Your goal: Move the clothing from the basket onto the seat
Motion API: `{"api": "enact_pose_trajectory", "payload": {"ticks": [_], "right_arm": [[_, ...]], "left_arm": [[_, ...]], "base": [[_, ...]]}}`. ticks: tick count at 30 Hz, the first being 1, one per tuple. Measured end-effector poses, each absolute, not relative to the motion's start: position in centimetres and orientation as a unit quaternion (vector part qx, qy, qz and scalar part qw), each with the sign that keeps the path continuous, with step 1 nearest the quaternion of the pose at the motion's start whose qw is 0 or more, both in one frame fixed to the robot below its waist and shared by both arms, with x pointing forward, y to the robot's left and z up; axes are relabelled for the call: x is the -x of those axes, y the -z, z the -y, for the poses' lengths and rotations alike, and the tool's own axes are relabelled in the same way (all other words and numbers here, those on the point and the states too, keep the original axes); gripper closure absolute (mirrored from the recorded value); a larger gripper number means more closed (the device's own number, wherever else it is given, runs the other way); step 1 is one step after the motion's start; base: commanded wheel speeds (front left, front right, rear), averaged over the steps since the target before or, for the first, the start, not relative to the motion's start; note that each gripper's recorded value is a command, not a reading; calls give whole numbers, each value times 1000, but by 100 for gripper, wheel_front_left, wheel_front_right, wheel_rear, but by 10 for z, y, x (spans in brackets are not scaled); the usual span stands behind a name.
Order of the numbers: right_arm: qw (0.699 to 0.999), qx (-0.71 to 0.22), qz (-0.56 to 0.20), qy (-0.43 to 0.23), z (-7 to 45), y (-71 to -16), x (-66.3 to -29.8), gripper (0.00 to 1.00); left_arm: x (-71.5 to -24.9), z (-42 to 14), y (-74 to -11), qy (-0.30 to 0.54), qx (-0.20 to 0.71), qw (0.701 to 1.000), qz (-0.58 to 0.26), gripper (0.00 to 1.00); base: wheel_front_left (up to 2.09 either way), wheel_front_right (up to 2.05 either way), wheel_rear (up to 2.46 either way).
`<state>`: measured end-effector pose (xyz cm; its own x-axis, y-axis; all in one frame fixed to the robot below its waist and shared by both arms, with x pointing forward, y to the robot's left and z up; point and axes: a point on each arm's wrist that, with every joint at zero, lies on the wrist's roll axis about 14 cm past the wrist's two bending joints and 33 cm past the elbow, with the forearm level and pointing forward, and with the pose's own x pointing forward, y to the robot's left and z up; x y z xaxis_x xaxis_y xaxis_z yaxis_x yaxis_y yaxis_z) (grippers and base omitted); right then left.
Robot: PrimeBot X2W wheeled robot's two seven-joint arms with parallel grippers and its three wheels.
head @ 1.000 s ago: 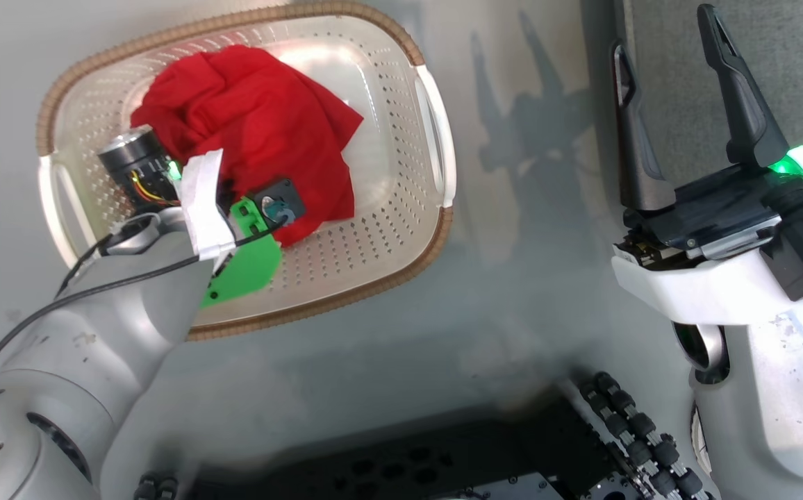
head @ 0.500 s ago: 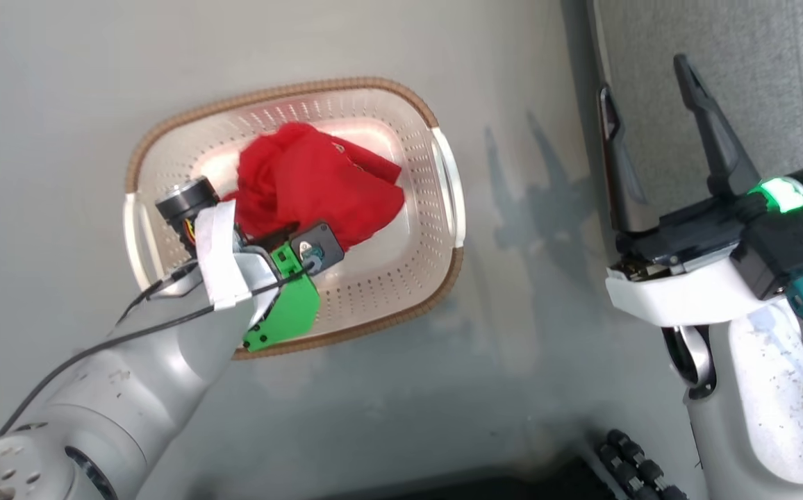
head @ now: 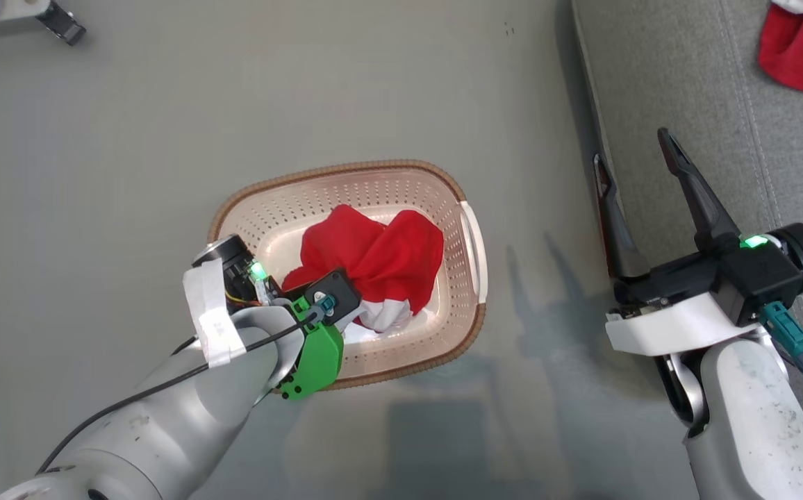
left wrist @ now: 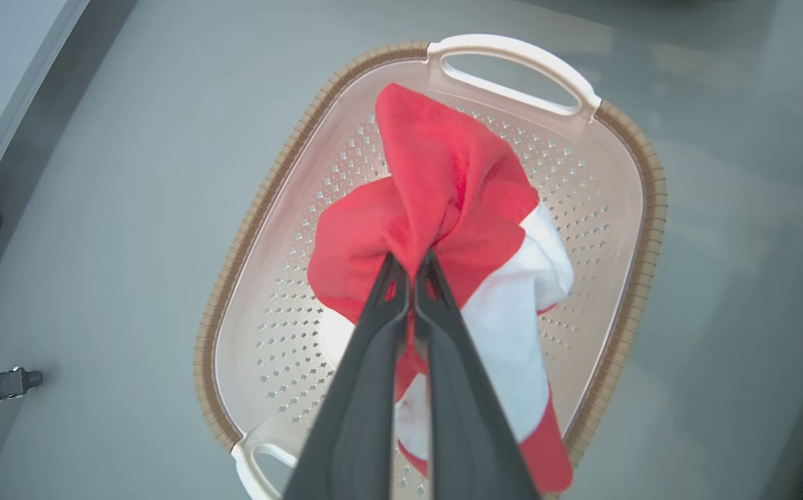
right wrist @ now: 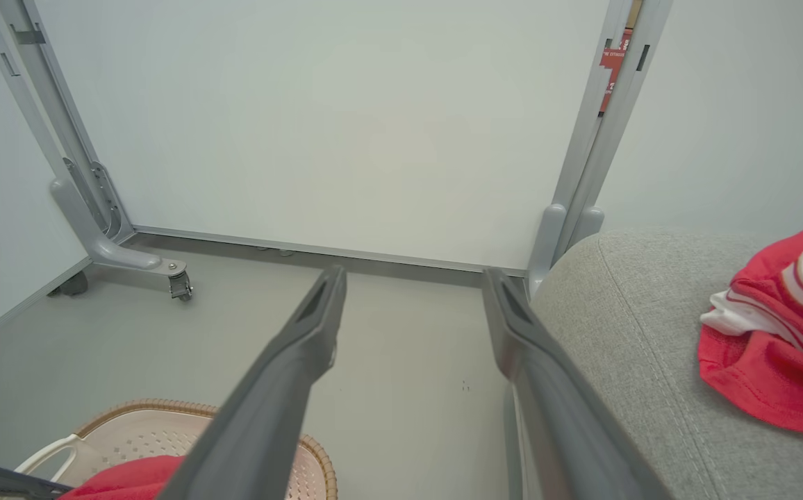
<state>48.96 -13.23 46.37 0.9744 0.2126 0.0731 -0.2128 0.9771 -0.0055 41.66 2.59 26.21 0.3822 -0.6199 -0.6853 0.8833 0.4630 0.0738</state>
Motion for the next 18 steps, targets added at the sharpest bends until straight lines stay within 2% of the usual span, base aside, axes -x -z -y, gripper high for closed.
{"api": "enact_pose_trajectory", "payload": {"ticks": [10, 18], "right_arm": [[991, -7, 62, -116, 124, -498, -466, 0], [989, -11, 84, -124, 118, -522, -444, 0]], "left_arm": [[-418, -24, -329, 433, -174, 851, -240, 100], [-429, -20, -401, 399, -124, 896, -151, 100]], "base": [[0, 0, 0], [0, 0, 0]]}}
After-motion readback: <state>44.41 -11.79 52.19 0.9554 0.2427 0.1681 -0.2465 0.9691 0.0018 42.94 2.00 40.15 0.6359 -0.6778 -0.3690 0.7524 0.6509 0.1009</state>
